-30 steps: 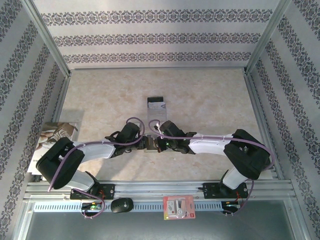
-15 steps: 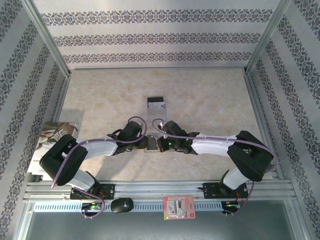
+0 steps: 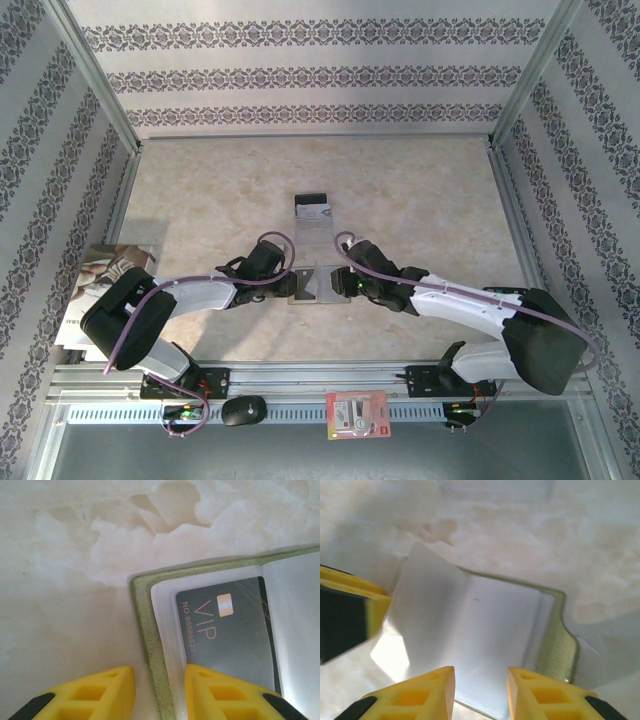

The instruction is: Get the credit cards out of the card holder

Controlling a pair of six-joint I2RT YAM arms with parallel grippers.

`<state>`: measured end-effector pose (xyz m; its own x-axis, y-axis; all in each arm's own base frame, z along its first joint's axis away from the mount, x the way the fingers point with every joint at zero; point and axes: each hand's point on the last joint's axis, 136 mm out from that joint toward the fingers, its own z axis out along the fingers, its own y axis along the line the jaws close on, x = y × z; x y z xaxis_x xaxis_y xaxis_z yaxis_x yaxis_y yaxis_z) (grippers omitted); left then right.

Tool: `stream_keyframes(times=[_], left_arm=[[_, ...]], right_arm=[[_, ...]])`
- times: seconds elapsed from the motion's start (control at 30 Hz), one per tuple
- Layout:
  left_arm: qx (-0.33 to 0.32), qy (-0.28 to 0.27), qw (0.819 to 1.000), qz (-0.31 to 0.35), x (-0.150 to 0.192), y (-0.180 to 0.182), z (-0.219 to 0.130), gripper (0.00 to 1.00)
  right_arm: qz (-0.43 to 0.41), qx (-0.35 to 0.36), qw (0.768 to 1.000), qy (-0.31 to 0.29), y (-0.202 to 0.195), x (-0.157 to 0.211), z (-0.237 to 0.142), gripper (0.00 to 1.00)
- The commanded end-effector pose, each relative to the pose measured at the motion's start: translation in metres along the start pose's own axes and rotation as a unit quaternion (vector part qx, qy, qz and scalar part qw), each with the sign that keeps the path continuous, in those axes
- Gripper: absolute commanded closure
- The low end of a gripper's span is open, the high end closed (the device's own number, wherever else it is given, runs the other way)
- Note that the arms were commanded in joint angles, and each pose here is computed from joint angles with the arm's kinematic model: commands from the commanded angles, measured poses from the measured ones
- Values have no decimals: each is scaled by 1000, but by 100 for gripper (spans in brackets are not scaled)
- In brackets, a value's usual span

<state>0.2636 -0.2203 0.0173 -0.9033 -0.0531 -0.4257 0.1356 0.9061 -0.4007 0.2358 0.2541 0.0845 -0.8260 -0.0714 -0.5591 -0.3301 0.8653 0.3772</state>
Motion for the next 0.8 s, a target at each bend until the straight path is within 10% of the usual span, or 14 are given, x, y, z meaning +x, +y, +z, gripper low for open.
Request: stream_keyframes(times=[0.0,0.27,0.77], left_arm=[[35,60,998,10,28,-11,13,66],[49,45,998,15,18,-21,-1,61],[102,48,991,66,-10,-90,-14,58]], right_arm=[[-37,-96,995,12,47,-15,-2,68],[-18,-128,991,28,72,-32,20,74],[49,-19,998,-19,-15,-14,-12,79]])
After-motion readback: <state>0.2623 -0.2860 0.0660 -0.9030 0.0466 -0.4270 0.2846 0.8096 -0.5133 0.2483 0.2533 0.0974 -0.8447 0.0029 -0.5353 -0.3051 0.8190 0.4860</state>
